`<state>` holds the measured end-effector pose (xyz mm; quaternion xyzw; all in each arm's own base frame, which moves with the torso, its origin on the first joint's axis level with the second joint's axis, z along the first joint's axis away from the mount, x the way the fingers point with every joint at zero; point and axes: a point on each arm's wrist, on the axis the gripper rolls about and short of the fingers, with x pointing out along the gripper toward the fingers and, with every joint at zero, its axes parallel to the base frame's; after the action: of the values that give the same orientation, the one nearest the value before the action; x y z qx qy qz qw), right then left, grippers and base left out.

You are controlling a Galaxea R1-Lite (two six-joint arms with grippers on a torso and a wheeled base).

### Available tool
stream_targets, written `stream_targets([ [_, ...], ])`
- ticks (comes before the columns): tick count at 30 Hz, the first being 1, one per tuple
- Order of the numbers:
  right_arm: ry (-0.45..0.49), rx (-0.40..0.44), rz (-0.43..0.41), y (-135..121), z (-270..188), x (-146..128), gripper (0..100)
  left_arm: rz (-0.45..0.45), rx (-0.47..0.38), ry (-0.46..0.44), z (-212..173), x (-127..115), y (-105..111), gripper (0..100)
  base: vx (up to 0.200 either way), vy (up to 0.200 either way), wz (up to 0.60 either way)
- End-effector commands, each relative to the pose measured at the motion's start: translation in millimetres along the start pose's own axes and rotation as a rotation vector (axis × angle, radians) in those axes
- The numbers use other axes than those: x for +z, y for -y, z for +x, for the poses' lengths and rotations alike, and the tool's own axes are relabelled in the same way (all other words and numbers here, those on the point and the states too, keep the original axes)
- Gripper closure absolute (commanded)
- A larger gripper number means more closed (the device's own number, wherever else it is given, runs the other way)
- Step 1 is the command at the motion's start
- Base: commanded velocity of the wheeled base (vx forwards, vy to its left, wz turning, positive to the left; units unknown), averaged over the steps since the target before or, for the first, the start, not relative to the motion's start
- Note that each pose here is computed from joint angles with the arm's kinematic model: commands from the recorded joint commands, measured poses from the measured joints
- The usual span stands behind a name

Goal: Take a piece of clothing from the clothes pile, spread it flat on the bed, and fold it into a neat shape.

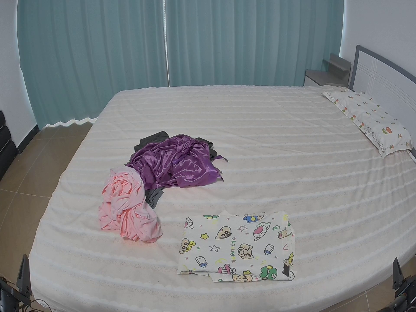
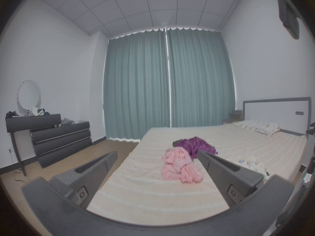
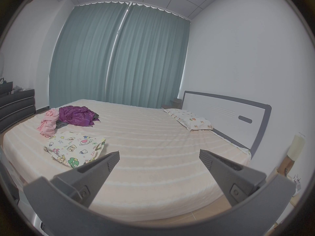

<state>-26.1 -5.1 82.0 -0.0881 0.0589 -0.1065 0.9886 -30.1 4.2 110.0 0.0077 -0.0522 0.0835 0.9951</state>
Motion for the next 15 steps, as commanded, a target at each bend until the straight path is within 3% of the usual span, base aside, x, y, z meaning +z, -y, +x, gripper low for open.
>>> stream_targets([
  [1,0.067,0.193,-0.013,-5,-2,-4,0,-0.003,-0.066,0.022,4,-22,3,0,0.000,0.000,0.00],
  [4,0.099,0.164,-0.001,-5,1,-4,0,-0.002,-0.074,-0.062,4,-30,3,0,0.000,0.000,0.00],
  [5,0.099,0.164,-0.001,-5,1,-4,0,-0.002,-0.074,-0.062,4,-30,3,0,0.000,0.000,0.00],
  [7,0.103,0.077,0.066,-4,3,-6,0,0.016,-0.103,-0.045,4,-29,4,0,0.000,0.000,0.00],
  [9,0.093,0.034,0.081,-3,3,-7,0,0.050,-0.143,-0.048,4,-30,5,0,0.000,0.000,0.00],
  [15,0.098,0.044,0.072,-3,3,-6,0,0.013,-0.274,-0.116,2,-37,8,0,0.000,0.000,0.00],
])
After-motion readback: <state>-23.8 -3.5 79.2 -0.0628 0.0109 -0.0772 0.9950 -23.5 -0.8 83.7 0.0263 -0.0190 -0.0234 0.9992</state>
